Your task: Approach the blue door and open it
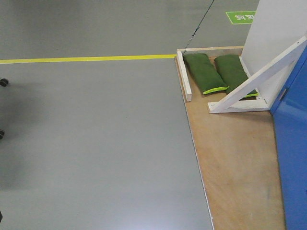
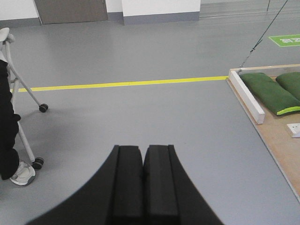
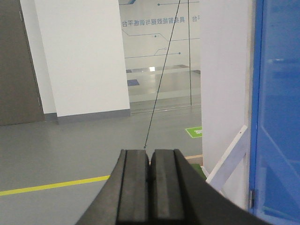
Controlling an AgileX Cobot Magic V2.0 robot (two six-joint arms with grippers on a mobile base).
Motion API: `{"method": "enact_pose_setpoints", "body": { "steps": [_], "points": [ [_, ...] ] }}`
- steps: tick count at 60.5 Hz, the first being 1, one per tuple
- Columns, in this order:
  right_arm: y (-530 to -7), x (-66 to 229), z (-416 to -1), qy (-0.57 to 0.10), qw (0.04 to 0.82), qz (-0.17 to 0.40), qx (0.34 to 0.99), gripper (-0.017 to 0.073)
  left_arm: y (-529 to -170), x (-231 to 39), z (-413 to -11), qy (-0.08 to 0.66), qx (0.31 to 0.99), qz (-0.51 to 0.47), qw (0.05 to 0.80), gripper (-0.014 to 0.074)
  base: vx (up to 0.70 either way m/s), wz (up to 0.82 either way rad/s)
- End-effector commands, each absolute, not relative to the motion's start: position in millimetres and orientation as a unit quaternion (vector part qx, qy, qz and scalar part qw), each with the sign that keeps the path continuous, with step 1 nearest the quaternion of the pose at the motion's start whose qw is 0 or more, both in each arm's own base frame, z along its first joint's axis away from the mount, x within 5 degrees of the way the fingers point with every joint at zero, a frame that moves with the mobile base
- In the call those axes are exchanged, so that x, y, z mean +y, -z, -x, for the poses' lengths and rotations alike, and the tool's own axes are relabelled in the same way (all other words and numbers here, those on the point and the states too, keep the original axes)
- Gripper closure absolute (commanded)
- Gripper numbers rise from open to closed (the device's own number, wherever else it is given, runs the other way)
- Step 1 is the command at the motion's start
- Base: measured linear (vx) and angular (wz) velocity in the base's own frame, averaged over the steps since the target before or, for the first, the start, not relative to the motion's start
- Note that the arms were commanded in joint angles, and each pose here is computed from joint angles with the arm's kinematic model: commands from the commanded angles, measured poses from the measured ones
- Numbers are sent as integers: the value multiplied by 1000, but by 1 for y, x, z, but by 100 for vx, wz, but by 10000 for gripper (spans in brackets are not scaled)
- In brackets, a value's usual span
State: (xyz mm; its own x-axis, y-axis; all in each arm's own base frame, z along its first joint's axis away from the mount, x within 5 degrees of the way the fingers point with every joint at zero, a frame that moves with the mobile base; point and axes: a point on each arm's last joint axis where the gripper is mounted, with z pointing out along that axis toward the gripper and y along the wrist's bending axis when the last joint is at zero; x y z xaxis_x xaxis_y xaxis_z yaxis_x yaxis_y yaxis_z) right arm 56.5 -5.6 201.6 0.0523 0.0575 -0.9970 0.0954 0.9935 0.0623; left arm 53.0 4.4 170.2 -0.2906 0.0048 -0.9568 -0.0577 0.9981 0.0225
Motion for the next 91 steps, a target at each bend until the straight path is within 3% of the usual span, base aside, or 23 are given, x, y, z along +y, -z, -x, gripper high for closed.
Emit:
{"method": "enact_pose_setpoints", "body": {
  "steps": [1,44,68,77,84,91],
  "points": [
    [-205,-5,-57,19,744,-48,666,564,-190,4,-53,-24,761,15,648,523,6,0],
    [-208,-6,-58,7,733,-61,678,564,-190,4,-53,-24,761,15,648,523,0,0],
    [-334,-8,-61,16,773,-65,631,564,-190,4,-53,-24,761,15,648,523,0,0],
    [-385,-23,-73,48,785,-150,600,564,-190,4,-53,-24,761,15,648,523,0,0],
    [-415,-47,-80,29,790,-289,539,564,-190,4,-53,-24,761,15,648,523,0,0],
    [-442,-73,-74,-17,802,-423,421,564,-190,4,-53,-24,761,15,648,523,0,0]
  ]
}}
